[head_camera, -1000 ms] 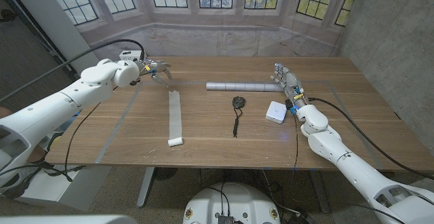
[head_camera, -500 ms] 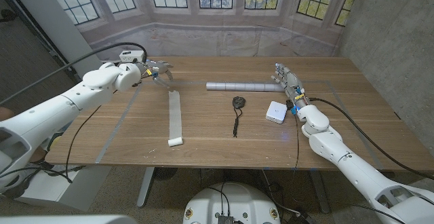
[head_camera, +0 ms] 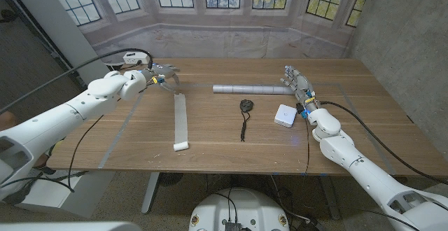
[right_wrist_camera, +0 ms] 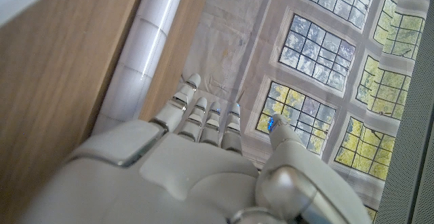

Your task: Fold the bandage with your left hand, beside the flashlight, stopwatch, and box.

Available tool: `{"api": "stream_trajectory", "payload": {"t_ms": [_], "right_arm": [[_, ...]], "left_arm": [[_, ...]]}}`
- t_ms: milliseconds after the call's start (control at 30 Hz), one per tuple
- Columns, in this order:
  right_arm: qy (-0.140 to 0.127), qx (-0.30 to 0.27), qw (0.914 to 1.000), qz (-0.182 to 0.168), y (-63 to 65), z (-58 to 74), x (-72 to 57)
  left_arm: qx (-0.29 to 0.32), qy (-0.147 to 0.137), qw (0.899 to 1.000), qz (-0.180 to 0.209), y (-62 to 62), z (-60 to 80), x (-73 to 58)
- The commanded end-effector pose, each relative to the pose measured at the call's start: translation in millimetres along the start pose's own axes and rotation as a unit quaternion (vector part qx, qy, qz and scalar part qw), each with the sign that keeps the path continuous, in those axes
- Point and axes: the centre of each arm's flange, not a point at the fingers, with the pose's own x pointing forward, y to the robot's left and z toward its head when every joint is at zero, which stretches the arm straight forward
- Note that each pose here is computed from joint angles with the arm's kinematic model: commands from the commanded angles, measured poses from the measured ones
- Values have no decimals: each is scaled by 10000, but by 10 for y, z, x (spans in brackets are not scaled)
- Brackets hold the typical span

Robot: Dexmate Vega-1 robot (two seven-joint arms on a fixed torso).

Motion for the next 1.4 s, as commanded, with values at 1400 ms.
{"api": "stream_trajectory", "payload": {"t_ms": [1400], "right_arm": [[47, -101, 9999, -66, -99, 42, 35]], "left_arm": [[62, 23, 9979, 643, -370, 148, 105]]}}
